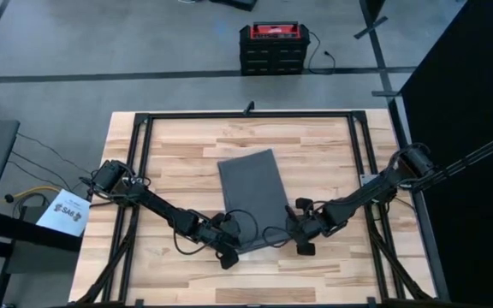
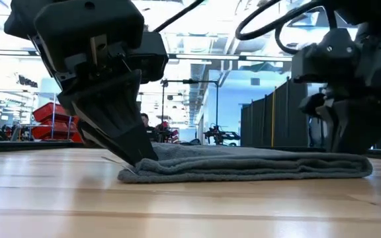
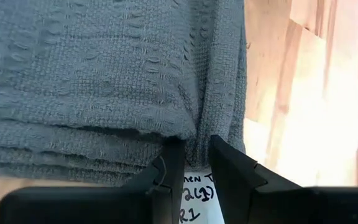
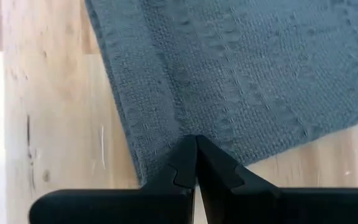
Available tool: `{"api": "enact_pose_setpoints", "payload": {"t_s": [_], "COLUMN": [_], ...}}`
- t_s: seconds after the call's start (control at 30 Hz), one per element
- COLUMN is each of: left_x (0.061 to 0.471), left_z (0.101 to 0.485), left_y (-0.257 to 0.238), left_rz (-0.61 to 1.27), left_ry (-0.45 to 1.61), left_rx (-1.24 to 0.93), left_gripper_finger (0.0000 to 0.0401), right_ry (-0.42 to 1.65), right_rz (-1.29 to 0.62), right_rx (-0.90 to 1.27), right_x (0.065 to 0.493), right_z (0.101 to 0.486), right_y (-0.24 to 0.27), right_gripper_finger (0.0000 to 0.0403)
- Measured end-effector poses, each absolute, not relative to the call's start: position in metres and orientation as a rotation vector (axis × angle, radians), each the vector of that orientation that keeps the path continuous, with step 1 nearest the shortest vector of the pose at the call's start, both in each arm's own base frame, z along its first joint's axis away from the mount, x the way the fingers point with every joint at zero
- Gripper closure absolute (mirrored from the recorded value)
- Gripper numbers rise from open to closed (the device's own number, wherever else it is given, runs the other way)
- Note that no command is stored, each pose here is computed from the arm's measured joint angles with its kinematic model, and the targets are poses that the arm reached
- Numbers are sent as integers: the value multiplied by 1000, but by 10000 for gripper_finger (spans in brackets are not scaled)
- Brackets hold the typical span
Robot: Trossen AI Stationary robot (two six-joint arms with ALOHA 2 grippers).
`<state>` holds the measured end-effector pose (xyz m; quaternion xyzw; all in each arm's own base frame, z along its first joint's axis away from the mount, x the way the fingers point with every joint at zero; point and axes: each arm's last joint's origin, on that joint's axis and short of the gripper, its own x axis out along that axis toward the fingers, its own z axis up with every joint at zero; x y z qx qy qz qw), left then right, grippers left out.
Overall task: Roll towel
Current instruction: Fold the gray towel
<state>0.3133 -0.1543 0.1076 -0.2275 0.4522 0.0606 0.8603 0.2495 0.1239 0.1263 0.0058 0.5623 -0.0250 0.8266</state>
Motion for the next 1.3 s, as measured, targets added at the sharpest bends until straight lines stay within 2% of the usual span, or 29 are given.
{"api": "enact_pose_setpoints", "payload": {"t_s": [0.13,0.27,0.43,0.6,0.9,1.0,1.3], "left_x": [313,312,312,312,311,310,295], "left_z": [108,108,108,107,108,115,163], "left_y": [-156,-157,-157,-157,-157,-157,-162], "left_rz": [108,98,98,102,111,93,12], "left_ry": [965,972,971,973,980,979,894], "left_rx": [-495,-498,-495,-496,-514,-523,-534], "left_gripper_finger": [338,338,338,338,338,338,338], "right_ry": [1195,1077,1040,1128,1146,1075,970], "right_rz": [-57,-2,79,93,97,98,82], "right_rx": [13,49,65,77,56,31,-76], "right_x": [239,239,247,249,234,237,261], "right_z": [143,166,144,122,144,154,141], "right_y": [119,125,132,137,129,128,115], "right_gripper_finger": [403,403,403,403,403,403,403]}}
